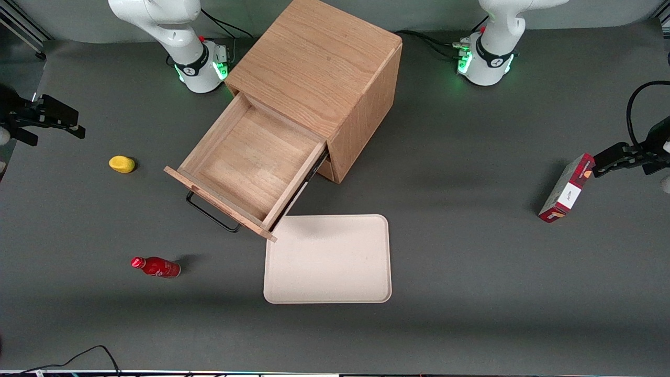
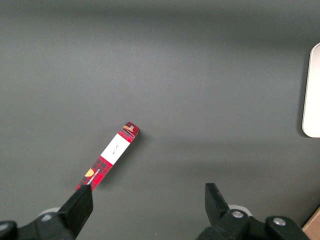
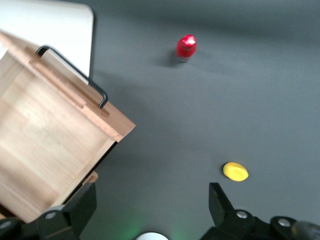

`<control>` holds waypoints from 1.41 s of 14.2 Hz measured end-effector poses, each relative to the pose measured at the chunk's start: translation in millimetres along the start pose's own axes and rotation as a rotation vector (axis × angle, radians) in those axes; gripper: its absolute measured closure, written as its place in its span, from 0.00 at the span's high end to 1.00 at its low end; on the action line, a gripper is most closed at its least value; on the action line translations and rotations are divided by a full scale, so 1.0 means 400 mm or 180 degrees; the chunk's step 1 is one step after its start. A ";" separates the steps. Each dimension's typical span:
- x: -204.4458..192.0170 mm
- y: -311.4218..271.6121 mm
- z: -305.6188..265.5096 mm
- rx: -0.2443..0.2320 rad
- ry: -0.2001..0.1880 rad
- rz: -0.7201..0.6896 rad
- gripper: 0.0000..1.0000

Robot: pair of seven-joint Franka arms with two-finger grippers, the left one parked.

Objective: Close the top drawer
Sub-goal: 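Move the right gripper toward the front of the open drawer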

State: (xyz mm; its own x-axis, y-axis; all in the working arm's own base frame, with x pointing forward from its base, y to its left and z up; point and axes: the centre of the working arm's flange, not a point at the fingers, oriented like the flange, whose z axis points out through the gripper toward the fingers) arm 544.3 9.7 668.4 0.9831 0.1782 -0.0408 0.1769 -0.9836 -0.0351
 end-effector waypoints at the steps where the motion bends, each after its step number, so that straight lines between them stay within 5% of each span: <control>1: 0.012 -0.012 -0.001 0.0006 0.0002 -0.0160 1.00; 7: 0.150 -0.244 0.018 0.0177 0.0052 -0.1188 1.00; 12: 0.242 -0.262 0.084 0.0266 0.0023 -0.1594 1.00; 15: 0.259 -0.236 0.124 0.0286 -0.0088 -0.1836 1.00; 20: 0.343 -0.209 0.333 0.0531 -0.0464 -0.2161 1.00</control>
State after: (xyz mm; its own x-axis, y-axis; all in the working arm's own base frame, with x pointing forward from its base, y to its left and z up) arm 658.2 120.2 532.9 0.6403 0.7630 -0.0884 0.7267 -0.6390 -0.2520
